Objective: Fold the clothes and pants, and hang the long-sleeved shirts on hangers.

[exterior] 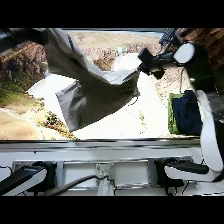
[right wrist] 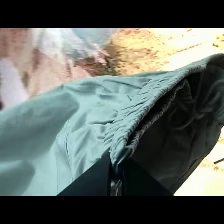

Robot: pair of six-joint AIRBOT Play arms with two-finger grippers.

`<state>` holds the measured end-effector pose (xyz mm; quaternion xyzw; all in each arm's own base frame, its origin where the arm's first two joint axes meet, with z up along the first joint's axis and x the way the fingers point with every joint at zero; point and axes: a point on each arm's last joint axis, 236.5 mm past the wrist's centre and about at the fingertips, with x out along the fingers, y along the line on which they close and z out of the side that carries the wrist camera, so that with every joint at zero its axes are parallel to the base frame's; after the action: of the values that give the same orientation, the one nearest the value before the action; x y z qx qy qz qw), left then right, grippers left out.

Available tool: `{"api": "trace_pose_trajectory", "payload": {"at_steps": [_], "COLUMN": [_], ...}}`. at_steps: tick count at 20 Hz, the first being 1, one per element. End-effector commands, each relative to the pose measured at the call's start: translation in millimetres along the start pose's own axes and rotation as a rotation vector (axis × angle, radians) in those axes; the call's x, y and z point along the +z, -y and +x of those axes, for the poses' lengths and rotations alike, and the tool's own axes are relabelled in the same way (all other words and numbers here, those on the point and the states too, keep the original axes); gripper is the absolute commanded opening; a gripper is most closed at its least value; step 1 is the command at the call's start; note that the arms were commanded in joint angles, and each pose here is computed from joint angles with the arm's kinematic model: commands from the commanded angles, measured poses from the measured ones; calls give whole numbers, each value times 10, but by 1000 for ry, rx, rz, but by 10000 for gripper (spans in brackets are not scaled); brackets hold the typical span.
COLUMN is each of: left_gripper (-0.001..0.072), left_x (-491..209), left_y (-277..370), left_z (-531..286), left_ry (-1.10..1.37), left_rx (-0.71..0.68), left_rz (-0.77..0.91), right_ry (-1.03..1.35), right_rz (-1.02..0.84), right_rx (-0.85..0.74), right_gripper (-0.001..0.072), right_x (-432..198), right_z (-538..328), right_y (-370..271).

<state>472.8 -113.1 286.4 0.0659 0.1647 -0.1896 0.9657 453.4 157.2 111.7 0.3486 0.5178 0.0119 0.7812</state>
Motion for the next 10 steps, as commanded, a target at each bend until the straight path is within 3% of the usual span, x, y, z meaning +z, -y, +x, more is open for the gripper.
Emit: {"api": "trace_pose_trajectory", "payload": {"at_steps": [1, 6, 10], "left_gripper": [4, 4, 5], "left_x": [-600, -1207, -1950], "left_y": [65, 127, 462], "left_z": [139, -135, -376], "left_ry": [-128, -225, -325], "left_rx": [-25, -3, -61], "left_rz": [-32, -18, -58], "right_ry": [-33, -59, -35], "right_rz": [-45, -207, -338], "right_rx": [-56, -250, -247], "right_gripper": [38, 37, 37], "right_x": [56, 43, 105], "right_z": [511, 572, 728], "right_y": [222, 749, 829]}}
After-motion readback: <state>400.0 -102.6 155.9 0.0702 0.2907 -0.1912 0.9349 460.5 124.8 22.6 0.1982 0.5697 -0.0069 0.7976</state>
